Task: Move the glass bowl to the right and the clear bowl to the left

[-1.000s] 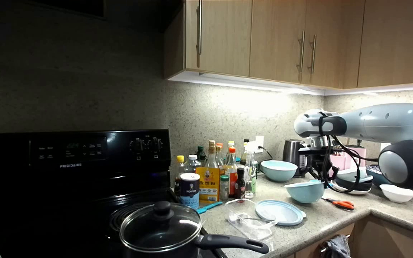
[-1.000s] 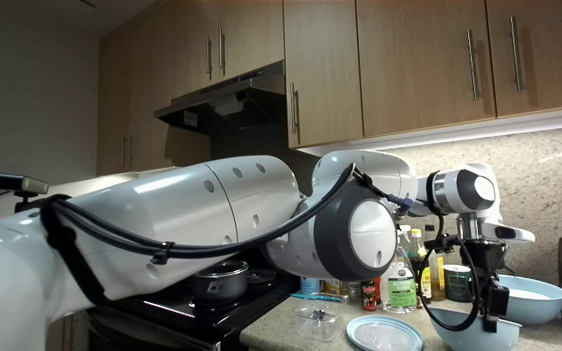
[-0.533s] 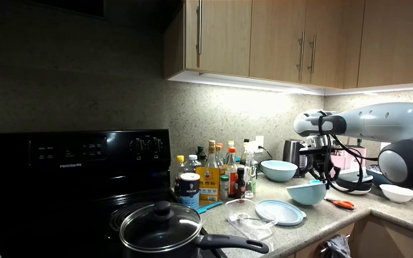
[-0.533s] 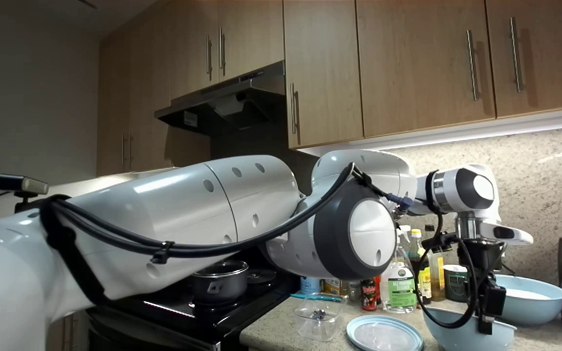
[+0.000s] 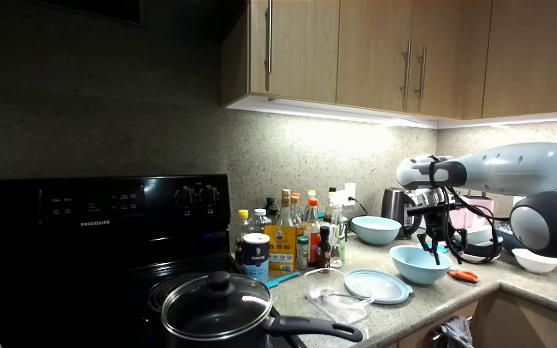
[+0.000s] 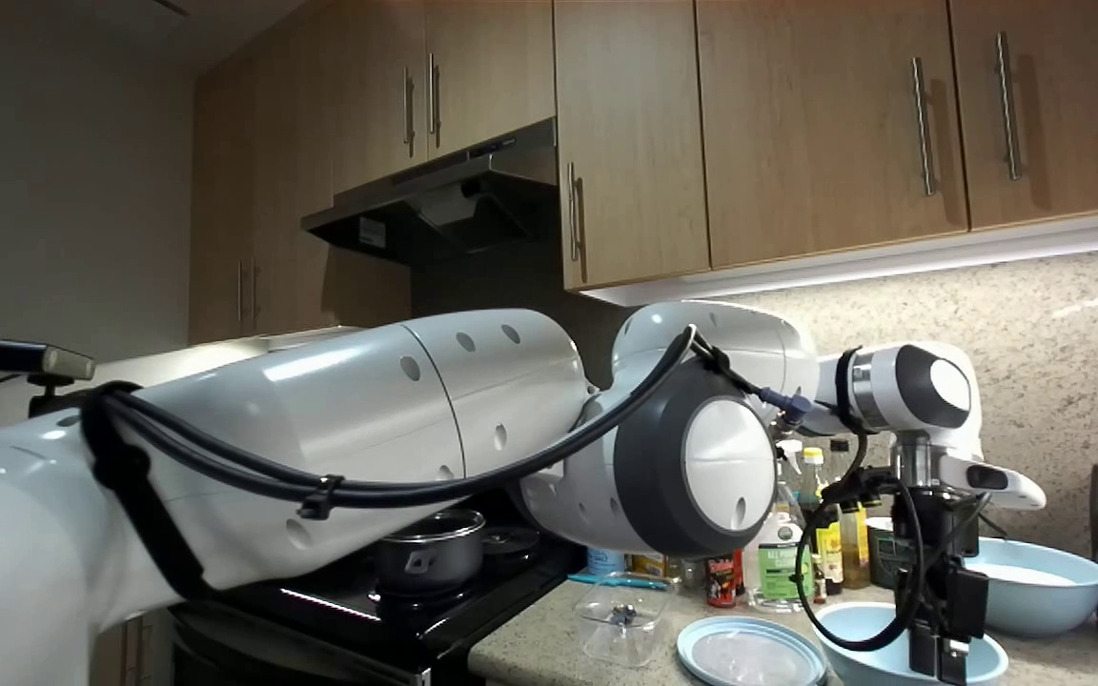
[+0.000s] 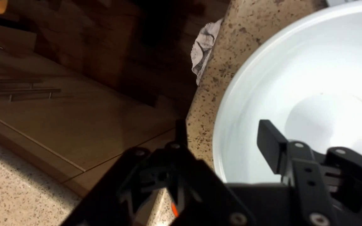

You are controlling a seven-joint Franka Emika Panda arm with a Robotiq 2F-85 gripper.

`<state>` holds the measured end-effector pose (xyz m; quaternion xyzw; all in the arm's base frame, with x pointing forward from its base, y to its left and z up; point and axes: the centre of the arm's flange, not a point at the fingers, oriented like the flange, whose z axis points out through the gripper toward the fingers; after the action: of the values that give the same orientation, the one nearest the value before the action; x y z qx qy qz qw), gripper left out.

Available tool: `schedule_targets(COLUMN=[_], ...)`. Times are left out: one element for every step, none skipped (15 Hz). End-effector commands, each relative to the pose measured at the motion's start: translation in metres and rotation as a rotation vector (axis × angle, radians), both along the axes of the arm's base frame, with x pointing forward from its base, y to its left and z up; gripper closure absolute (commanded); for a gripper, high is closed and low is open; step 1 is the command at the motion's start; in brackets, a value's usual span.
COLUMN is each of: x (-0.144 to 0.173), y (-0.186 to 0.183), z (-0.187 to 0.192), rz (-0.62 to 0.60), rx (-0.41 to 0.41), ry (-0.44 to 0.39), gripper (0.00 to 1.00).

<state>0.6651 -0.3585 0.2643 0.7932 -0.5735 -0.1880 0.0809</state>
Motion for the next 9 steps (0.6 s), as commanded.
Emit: schedule_targets(x=[-0.002,-0.003,-0.006,-0.012,-0.016,-0.023,-0.027,-0.030,-0.034], y=[-0.006,-0.005,-0.004,-0.003,-0.003,-0.004,-0.006,-0.007,-0.008], z=[0.008,0.015,0.023,0.039,0.054,0.075,0.093,0.111,0.128], rz=[0.011,0.012,0.018,0.018,0.017,0.017,0.015,0.015,0.015], rx=[0.005,-0.020,-0.046,-0.097,-0.144,-0.207,-0.256,-0.306,-0.354], ry=[0.023,0.011,0.000,-0.031,-0.062,-0.103,-0.133,-0.166,-0.200], gripper=[0.09,0.03,0.00,0.00,0.00,0.00,0.00,0.00,0.00])
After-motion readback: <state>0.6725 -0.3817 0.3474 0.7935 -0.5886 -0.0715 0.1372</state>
